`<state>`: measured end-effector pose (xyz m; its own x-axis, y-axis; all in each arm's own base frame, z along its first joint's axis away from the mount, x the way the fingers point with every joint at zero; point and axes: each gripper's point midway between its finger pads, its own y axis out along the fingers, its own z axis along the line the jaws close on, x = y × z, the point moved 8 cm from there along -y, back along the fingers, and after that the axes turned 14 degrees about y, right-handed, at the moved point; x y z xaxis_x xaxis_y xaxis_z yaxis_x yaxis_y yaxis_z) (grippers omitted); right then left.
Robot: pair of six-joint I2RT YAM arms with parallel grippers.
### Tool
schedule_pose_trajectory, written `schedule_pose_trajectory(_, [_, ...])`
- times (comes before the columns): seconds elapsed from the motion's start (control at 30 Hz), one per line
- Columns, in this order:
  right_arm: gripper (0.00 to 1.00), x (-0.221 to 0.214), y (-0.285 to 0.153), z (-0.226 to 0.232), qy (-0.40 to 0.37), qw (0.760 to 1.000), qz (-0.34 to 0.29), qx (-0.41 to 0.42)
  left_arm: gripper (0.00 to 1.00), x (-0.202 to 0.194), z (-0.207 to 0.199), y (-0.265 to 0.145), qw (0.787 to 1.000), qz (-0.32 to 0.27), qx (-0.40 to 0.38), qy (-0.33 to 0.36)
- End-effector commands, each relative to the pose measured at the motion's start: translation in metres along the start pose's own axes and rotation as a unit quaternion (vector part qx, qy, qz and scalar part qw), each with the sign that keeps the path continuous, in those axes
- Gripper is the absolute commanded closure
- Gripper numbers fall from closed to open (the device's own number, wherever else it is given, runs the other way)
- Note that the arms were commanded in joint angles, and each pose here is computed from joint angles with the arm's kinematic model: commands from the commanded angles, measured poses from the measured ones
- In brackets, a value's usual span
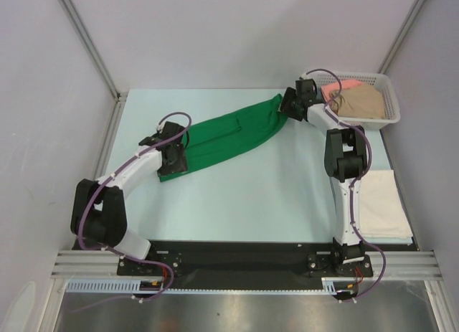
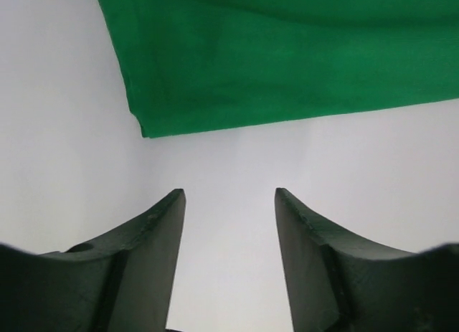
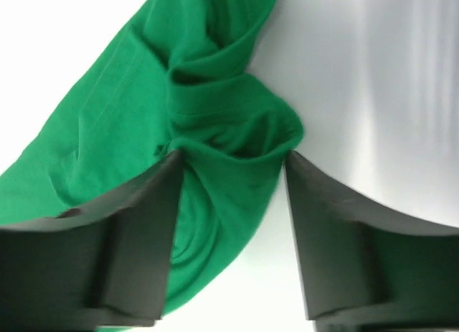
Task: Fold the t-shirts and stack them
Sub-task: Fold the tshirt
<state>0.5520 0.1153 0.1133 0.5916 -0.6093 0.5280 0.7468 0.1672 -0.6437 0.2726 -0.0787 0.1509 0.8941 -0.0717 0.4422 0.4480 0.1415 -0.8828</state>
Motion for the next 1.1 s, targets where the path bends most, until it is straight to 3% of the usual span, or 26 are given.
schedule_pose_trajectory(0.0, [0.34, 0.014, -0.032, 0.017, -0.012, 1.000, -0.027, 0.001, 0.43, -0.002, 0.011, -0.001, 0.998, 0.014, -0.001, -0.063])
schedule_pose_trajectory(0.07, [0.21, 0.014, -0.042, 0.017, -0.014, 1.000, -0.012, -0.014, 0.48, -0.010, 0.018, 0.006, 0.995, 0.030, -0.011, -0.093])
schedule_pose_trajectory(0.23, [0.05, 0.039, -0.078, 0.028, -0.019, 0.999, 0.008, -0.046, 0.46, -0.017, 0.039, 0.015, 0.985, 0.049, -0.008, -0.164])
schedule_pose_trajectory(0.4, [0.03, 0.052, -0.131, 0.034, -0.020, 0.998, -0.008, -0.060, 0.50, -0.019, 0.064, 0.031, 0.963, 0.046, -0.035, -0.264])
schedule_pose_trajectory(0.53, [0.01, 0.050, -0.172, 0.046, -0.027, 0.999, -0.003, -0.038, 0.48, -0.013, 0.066, 0.038, 0.958, 0.038, -0.046, -0.281])
schedule_pose_trajectory(0.57, [0.01, 0.036, -0.173, 0.043, -0.028, 0.999, 0.027, -0.026, 0.47, -0.010, 0.067, 0.039, 0.957, 0.030, -0.045, -0.286])
schedule_pose_trajectory(0.7, [0.00, 0.009, -0.207, 0.053, -0.048, 0.998, 0.043, 0.015, 0.46, -0.002, 0.069, 0.047, 0.952, 0.032, -0.058, -0.298])
schedule_pose_trajectory(0.9, [0.00, -0.012, -0.237, 0.046, -0.058, 0.996, 0.055, 0.033, 0.48, -0.007, 0.068, 0.062, 0.944, 0.077, -0.043, -0.318])
schedule_pose_trajectory(0.97, [0.00, -0.013, -0.243, 0.044, -0.060, 0.996, 0.055, 0.034, 0.49, -0.009, 0.068, 0.066, 0.942, 0.083, -0.037, -0.325])
schedule_pose_trajectory(1.07, [0.01, -0.013, -0.254, 0.043, -0.065, 0.996, 0.047, 0.040, 0.60, -0.011, 0.067, 0.075, 0.939, 0.103, -0.033, -0.327])
